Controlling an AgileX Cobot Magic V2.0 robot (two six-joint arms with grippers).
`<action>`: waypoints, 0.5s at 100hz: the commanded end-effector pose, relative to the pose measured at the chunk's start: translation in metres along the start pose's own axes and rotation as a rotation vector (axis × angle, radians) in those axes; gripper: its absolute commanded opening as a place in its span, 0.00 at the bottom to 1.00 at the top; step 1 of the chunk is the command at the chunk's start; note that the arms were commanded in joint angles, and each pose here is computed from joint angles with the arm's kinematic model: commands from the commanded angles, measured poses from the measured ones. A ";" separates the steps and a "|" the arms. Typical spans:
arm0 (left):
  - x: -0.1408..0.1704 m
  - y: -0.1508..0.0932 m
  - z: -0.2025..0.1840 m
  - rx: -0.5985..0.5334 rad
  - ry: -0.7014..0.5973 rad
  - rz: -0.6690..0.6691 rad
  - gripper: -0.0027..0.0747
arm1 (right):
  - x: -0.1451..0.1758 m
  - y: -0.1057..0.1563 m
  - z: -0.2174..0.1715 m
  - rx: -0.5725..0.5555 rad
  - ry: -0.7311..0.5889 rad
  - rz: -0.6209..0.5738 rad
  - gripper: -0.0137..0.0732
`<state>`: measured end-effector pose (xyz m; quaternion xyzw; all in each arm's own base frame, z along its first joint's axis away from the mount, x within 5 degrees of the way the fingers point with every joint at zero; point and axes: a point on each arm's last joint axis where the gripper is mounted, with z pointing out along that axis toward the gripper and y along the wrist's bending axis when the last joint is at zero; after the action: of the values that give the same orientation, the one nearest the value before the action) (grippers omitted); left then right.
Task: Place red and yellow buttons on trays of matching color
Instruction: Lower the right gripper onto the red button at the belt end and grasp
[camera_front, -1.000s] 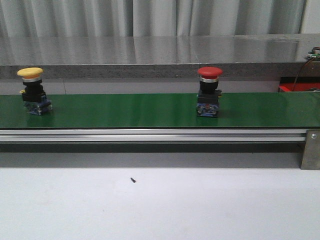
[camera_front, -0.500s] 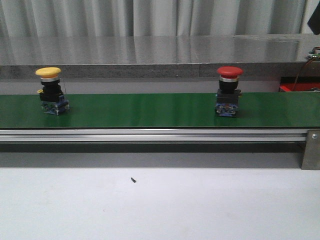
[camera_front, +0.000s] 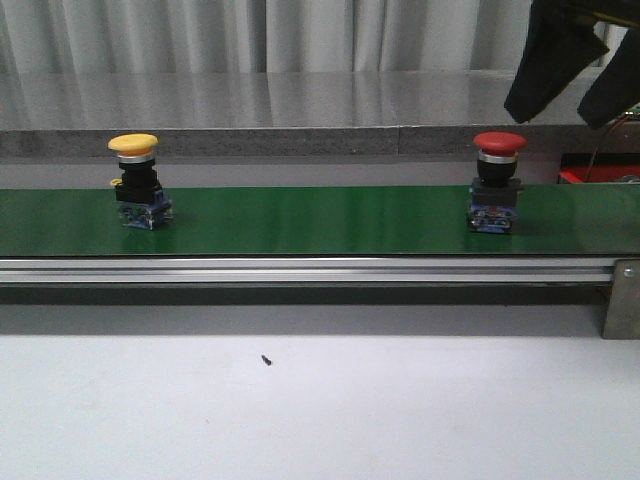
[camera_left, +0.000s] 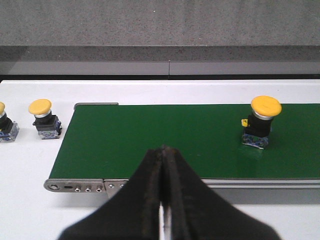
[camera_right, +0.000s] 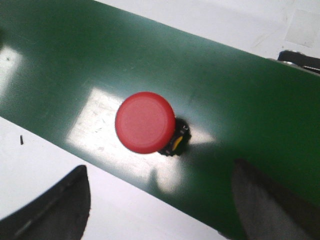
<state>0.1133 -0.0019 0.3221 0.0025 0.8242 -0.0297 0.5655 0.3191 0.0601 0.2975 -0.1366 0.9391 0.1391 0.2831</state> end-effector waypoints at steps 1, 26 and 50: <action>-0.014 0.000 -0.003 -0.004 -0.090 -0.014 0.01 | -0.017 0.003 -0.013 0.013 -0.103 -0.022 0.82; -0.014 0.000 -0.003 -0.004 -0.090 -0.014 0.01 | -0.020 -0.004 0.010 0.028 -0.080 -0.020 0.82; -0.014 0.000 -0.003 -0.004 -0.090 -0.014 0.01 | -0.018 -0.010 0.025 0.036 -0.045 -0.020 0.65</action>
<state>0.1133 -0.0020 0.3221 0.0022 0.8241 -0.0302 0.5656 0.3465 0.0634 0.2627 -0.1352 0.9483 0.1274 0.2575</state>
